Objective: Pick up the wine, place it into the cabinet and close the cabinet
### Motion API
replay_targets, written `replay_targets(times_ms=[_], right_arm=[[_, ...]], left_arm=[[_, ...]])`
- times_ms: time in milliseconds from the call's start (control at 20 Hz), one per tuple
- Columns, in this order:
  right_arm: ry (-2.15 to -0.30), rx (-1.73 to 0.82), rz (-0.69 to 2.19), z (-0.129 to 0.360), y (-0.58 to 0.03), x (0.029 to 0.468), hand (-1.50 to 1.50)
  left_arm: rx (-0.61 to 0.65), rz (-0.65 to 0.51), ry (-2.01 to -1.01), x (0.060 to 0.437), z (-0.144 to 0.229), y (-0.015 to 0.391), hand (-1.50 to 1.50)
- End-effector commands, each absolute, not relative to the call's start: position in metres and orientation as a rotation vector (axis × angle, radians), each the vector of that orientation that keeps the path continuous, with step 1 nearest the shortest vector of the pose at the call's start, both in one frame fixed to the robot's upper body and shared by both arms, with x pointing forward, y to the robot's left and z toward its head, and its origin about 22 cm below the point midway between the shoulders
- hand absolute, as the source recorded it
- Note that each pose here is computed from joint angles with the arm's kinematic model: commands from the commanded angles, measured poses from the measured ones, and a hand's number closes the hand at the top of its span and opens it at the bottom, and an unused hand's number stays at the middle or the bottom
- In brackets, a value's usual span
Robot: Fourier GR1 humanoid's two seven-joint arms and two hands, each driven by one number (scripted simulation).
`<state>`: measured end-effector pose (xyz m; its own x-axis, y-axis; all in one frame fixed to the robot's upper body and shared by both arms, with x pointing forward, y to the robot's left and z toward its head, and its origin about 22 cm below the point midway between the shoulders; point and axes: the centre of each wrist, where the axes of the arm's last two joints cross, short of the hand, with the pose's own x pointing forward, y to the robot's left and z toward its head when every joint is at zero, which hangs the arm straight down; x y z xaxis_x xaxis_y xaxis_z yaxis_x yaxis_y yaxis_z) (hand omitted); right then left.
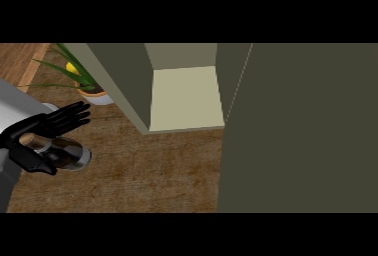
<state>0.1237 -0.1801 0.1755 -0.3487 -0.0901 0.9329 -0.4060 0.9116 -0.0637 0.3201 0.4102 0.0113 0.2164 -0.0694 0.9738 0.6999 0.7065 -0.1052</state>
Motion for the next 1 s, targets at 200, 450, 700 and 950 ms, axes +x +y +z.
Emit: replay_targets(times_ms=[200,450,700,950], right_arm=[[-1.950,0.397,0.310,0.195,-0.191,0.102,-1.50],[-1.960,0.411,0.311,0.199,-0.191,0.097,-1.50],[-1.947,0.381,0.336,0.198,-0.194,0.098,-1.50],[-1.946,0.338,0.277,0.187,-0.190,0.106,-1.50]], left_arm=[[-0.861,-0.525,-1.210,0.301,-0.036,0.395,1.50],[-0.881,-0.547,-1.230,0.306,-0.037,0.379,1.50],[-0.877,-0.556,-1.267,0.297,-0.031,0.394,1.50],[-0.562,-0.171,-1.497,0.274,-0.056,0.376,1.50]])
